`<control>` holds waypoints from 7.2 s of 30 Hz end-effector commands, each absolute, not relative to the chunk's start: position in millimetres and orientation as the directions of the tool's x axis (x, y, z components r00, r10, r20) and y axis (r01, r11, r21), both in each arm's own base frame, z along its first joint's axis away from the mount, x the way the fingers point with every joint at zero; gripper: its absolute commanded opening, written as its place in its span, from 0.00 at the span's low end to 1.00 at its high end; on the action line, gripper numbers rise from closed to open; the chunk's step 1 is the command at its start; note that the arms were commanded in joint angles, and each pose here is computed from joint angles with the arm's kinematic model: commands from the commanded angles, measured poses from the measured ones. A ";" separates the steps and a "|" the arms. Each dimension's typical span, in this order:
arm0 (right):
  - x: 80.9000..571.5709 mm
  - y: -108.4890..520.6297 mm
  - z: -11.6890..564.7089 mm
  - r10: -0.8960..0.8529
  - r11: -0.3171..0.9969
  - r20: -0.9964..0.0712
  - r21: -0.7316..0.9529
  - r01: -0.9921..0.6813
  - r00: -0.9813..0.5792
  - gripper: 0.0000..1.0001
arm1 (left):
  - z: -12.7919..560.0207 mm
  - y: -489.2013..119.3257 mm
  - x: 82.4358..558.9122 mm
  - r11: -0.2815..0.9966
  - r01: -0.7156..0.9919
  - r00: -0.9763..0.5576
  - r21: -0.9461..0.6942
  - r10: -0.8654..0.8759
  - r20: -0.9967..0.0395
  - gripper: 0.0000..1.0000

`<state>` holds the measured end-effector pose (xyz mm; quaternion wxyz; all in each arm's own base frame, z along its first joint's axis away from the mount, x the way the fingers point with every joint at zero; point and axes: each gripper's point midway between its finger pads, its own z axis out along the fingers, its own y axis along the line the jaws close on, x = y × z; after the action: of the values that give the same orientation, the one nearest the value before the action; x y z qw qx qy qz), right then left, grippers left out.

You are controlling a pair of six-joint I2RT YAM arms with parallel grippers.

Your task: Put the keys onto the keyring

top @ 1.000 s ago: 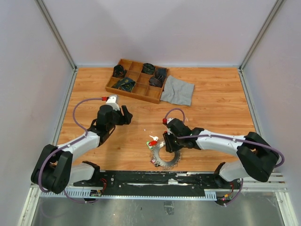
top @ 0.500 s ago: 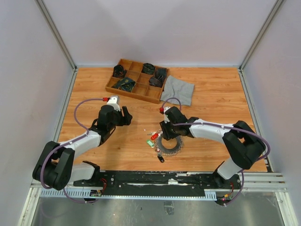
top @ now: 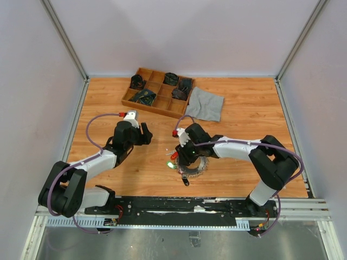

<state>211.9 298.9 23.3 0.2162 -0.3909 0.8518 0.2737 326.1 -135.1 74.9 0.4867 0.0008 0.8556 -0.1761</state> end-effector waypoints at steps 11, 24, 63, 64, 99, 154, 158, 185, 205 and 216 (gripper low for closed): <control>125.6 280.0 21.9 -0.704 0.359 -0.470 0.411 -0.838 -0.532 0.36 | 82.2 -133.6 333.4 0.939 0.173 -0.496 -0.298 -0.178 -0.850 0.67; 189.9 259.2 62.7 -0.574 0.557 -0.630 0.167 -0.814 -0.522 0.43 | 80.0 -132.8 333.9 0.940 0.166 -0.498 -0.298 -0.181 -0.848 0.67; 133.0 333.8 41.9 -0.686 0.265 -0.603 0.313 -0.912 -0.406 0.37 | 78.5 -132.1 333.0 0.941 0.161 -0.502 -0.299 -0.182 -0.845 0.67; 134.1 333.8 40.8 -0.688 0.270 -0.601 0.309 -0.912 -0.407 0.37 | 78.3 -132.1 333.0 0.941 0.162 -0.503 -0.298 -0.181 -0.845 0.67; 140.5 325.9 55.1 -0.621 0.263 -0.670 0.311 -0.913 -0.407 0.01 | 78.2 -130.7 332.7 0.939 0.158 -0.504 -0.306 -0.190 -0.843 0.67; 145.7 281.6 296.5 0.046 0.222 -0.936 -0.332 -0.917 0.350 0.01 | 278.2 -270.0 180.5 0.184 0.975 -0.083 -0.125 -0.221 -0.972 0.26; 148.0 280.1 290.0 0.007 0.221 -0.934 -0.347 -0.911 0.357 0.01 | 272.8 -270.4 185.6 0.213 0.971 -0.061 -0.105 -0.206 -0.977 0.27; 158.0 281.8 300.8 0.007 0.261 -0.928 -0.358 -0.896 0.373 0.00 | 252.4 -288.9 182.0 0.133 0.985 -0.089 -0.109 -0.148 -0.985 0.32; 160.9 286.8 298.0 0.012 0.258 -0.936 -0.338 -0.905 0.353 0.00 | 259.0 -295.3 177.3 0.132 0.988 -0.065 -0.085 -0.156 -0.986 0.46; 162.3 287.1 294.8 0.001 0.259 -0.938 -0.334 -0.906 0.346 0.00 | 263.1 -292.8 173.9 0.131 0.989 -0.049 -0.072 -0.167 -0.985 0.52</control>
<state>156.8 287.3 256.8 0.6077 -0.5181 0.4886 0.3516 176.9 -292.1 242.6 0.5331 0.3981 0.5353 -0.5204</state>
